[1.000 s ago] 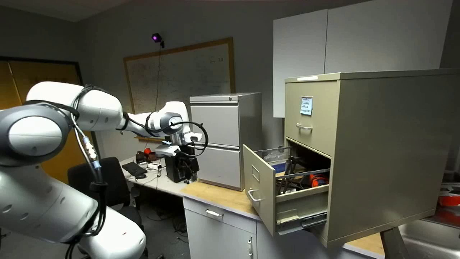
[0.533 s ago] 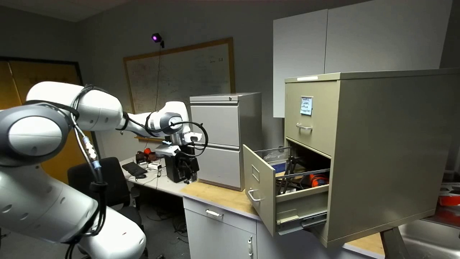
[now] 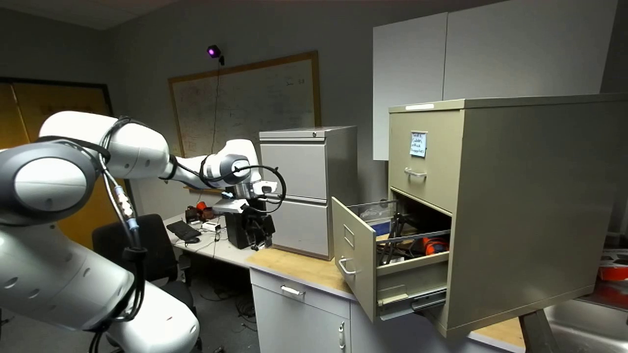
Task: Close the bottom drawer of the file cabinet to the right
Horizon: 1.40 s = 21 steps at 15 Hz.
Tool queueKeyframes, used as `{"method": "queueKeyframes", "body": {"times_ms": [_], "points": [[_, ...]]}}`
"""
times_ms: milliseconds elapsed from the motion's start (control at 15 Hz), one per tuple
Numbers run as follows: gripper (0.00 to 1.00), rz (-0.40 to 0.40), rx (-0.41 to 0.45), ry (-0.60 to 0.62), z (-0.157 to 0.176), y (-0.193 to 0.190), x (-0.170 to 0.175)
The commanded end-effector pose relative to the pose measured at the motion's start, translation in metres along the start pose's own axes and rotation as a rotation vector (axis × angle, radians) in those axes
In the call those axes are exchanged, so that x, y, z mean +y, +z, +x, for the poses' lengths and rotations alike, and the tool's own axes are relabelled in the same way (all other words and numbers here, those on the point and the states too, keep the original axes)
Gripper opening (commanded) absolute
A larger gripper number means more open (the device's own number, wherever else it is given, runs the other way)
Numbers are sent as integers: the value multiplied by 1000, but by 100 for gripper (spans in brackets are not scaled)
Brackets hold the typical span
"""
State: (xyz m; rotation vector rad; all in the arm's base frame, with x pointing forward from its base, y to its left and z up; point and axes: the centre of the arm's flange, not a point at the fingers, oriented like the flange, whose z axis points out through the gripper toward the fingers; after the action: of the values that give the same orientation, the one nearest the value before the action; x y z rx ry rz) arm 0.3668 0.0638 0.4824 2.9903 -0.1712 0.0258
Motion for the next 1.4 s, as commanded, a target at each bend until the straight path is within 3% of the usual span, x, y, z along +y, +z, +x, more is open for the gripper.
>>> {"method": "queueKeyframes", "body": {"times_ms": [0,200,267,400,933,1333], "points": [[100,-67,68,30,22,5,13],[100,-88,129,78,46,9,32],[75,-92,150,93,54,11,39],[67,-105,209,110,71,17,53],[3,-192,537,256,136,18,109],[0,-198,717,296,172,32,123]]}}
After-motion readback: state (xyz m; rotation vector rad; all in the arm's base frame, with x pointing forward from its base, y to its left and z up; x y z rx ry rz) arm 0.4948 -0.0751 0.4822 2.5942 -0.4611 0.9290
